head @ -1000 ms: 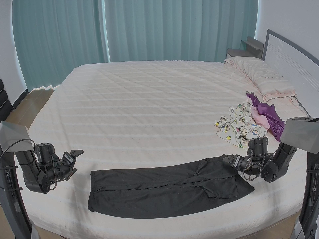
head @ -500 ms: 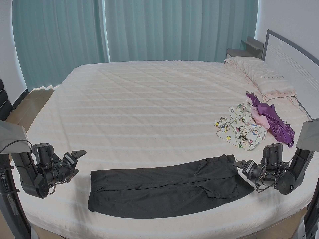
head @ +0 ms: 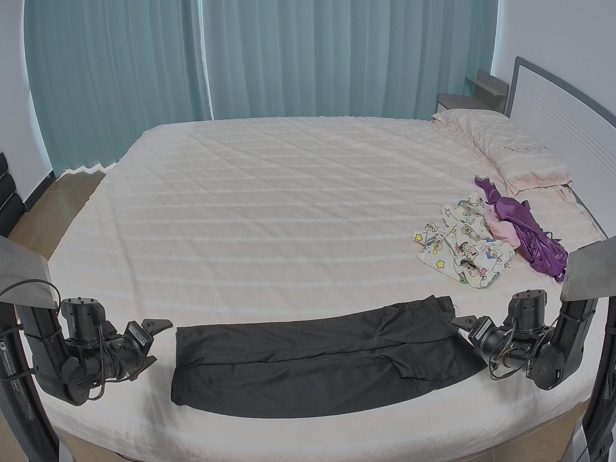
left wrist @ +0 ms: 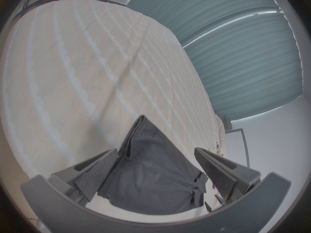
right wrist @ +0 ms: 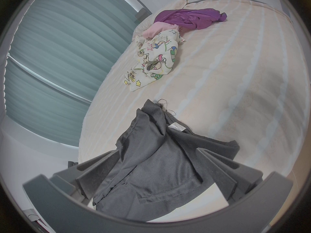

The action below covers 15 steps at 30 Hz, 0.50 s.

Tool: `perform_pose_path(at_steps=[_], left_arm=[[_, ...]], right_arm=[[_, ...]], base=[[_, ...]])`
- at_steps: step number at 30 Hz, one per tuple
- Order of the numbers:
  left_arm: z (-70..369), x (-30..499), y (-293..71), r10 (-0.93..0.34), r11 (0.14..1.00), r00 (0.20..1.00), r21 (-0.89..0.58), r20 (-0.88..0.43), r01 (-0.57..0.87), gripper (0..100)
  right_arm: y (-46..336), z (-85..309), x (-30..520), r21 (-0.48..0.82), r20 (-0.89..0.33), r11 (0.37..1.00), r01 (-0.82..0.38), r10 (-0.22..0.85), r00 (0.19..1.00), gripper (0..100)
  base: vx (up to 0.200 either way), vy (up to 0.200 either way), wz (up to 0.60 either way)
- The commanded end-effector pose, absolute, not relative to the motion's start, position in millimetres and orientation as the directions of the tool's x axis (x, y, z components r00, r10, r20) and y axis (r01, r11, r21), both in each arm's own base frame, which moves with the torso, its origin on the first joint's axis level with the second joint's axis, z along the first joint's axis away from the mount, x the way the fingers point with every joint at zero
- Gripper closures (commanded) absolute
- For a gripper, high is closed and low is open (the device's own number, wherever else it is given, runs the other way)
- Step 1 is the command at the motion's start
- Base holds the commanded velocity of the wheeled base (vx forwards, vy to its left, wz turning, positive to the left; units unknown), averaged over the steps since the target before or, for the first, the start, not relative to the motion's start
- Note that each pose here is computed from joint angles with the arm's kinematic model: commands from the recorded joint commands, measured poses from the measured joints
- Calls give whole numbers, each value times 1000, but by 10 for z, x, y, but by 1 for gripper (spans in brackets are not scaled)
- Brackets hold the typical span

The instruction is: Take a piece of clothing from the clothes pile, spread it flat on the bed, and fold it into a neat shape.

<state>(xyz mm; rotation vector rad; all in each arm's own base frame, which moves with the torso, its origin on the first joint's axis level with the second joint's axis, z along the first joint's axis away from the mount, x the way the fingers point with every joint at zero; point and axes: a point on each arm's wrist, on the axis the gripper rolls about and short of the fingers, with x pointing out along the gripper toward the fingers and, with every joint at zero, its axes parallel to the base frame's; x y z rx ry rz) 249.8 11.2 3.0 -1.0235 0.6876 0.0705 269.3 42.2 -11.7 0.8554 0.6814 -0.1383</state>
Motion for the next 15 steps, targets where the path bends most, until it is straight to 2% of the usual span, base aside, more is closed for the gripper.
perform_pose_path(at_steps=[1, 2, 7, 15], left_arm=[[-3, 2437, 16, -286, 557, 762, -748, -581, -361, 0], [-5, 2433, 16, -286, 558, 761, -747, -582, -362, 0], [-151, 2276, -126, -269, 710, 693, -624, -669, -327, 0], [-347, 2228, -402, -180, 800, 641, -490, -746, -347, 0]], right_arm=[[386, -355, 2660, 619, -657, 663, 422, 142, 740, 0], [386, -359, 2659, 618, -659, 663, 423, 142, 739, 0], [387, -356, 2664, 623, -650, 662, 417, 143, 746, 0], [383, -347, 2667, 626, -647, 661, 415, 142, 749, 0]], base=[[0, 0, 0], [0, 0, 0], [0, 0, 0], [0, 0, 0]])
